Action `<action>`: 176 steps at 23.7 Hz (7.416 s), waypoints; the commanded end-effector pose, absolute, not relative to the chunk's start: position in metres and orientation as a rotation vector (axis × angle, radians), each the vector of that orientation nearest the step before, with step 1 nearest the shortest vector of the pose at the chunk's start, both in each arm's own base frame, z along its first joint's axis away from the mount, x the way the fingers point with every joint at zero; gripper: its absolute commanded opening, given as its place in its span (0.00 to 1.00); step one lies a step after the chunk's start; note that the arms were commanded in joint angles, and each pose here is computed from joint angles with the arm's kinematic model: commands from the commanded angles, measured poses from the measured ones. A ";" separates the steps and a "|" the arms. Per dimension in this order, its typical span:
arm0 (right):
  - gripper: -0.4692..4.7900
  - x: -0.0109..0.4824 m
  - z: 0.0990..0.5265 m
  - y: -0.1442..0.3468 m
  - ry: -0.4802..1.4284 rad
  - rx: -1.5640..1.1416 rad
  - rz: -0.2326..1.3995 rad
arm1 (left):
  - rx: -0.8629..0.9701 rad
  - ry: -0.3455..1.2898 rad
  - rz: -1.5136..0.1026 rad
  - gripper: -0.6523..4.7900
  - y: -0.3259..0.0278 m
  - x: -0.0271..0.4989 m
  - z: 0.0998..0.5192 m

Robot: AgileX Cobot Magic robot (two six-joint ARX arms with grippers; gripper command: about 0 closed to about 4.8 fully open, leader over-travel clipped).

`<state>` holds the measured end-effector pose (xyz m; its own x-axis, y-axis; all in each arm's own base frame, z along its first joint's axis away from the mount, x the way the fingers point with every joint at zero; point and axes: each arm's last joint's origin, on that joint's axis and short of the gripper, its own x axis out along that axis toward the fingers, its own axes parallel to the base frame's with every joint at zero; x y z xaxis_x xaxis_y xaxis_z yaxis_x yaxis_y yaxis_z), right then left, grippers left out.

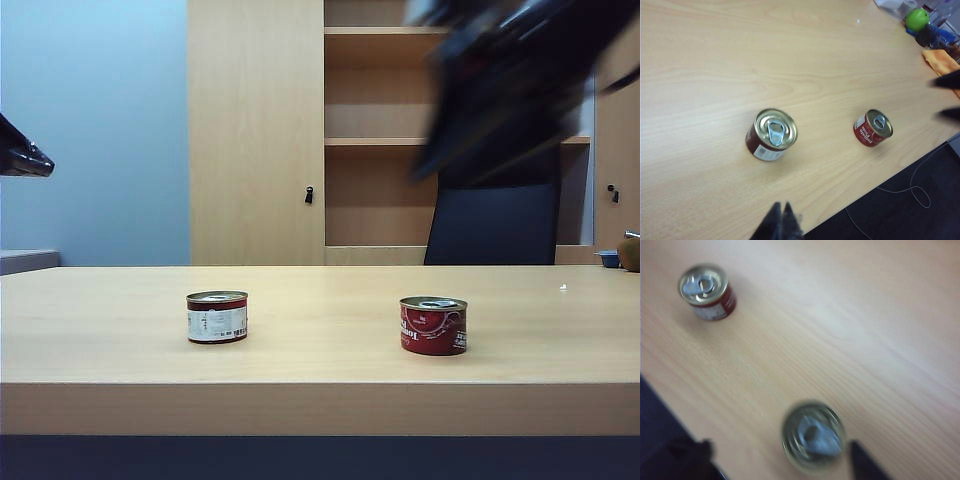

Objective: Stack a can of tomatoes on the right onto the can of tomatoes on the left.

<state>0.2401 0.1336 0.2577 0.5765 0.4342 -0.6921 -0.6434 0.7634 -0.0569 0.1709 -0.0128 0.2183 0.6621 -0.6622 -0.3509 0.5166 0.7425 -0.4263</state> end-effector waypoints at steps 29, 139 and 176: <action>1.00 0.305 0.241 0.183 1.002 -0.517 0.511 | -0.316 0.445 -0.893 0.11 -0.017 0.160 0.233; 0.15 0.022 0.280 0.000 0.085 -0.160 0.175 | 0.084 -0.303 -0.124 0.11 -0.006 0.119 0.230; 0.15 0.021 0.271 0.000 0.166 -0.207 0.180 | 0.077 0.179 0.004 0.11 -0.002 0.096 0.149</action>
<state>0.0219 0.0003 0.2688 0.9668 0.1585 -0.2006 -0.1984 0.9600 -0.1977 0.0959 -0.0013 0.1488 0.9848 0.0157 -0.1731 -0.0017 0.9967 0.0806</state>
